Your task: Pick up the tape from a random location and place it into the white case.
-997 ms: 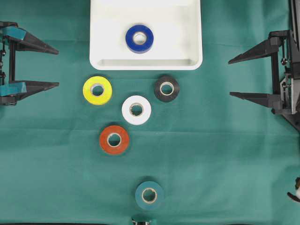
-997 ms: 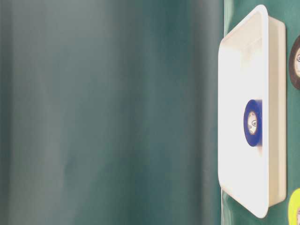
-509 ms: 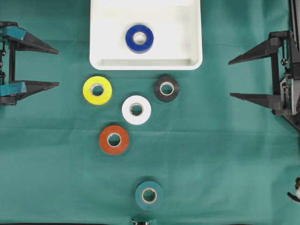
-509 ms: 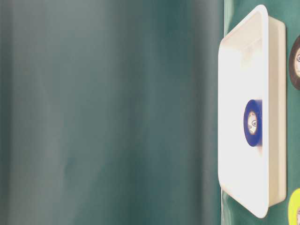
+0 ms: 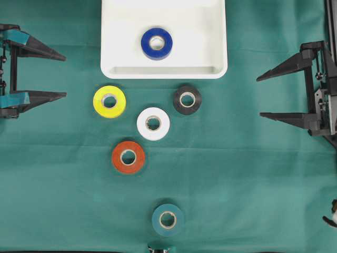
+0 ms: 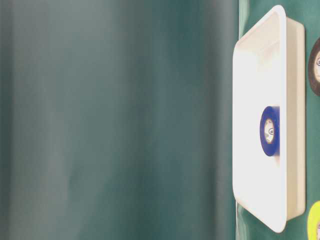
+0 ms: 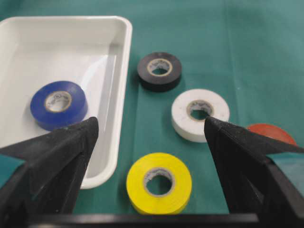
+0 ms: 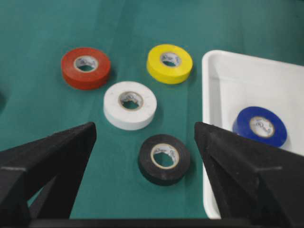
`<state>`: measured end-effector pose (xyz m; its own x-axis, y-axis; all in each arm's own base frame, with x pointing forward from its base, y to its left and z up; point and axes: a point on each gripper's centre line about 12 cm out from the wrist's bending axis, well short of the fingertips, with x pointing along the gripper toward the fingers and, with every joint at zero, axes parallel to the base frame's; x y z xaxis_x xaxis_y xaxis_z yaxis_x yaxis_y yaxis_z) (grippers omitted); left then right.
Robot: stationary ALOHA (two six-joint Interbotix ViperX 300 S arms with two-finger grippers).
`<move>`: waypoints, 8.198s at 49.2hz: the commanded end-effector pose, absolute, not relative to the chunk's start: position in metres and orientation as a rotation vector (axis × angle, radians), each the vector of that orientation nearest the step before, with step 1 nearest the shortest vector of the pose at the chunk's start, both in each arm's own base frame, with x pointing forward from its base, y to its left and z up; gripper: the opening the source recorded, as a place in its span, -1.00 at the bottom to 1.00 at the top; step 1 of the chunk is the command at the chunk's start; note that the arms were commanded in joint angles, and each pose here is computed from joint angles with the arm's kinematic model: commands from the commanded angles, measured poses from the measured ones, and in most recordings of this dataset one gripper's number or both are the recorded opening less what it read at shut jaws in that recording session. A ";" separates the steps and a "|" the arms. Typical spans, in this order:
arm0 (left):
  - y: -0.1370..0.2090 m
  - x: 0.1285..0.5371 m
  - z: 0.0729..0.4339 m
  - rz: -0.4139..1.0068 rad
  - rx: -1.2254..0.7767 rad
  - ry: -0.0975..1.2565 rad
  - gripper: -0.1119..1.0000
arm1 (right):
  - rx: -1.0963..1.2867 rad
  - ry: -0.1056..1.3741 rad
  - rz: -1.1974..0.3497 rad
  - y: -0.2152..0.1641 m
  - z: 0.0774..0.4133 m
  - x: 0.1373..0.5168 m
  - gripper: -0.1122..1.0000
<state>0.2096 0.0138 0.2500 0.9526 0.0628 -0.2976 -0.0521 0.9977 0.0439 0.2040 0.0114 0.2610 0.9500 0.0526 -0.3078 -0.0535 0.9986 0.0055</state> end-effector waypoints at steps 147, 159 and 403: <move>0.014 0.213 0.255 0.059 0.028 0.277 0.97 | 0.077 0.987 -0.052 -0.002 0.246 0.374 0.87; 0.013 0.213 0.255 0.055 0.024 0.278 0.97 | 0.076 1.057 -0.057 -0.002 0.245 0.374 0.87; 0.013 0.213 0.255 0.055 0.022 0.280 0.97 | 0.130 1.119 -0.104 -0.002 0.239 0.383 -0.35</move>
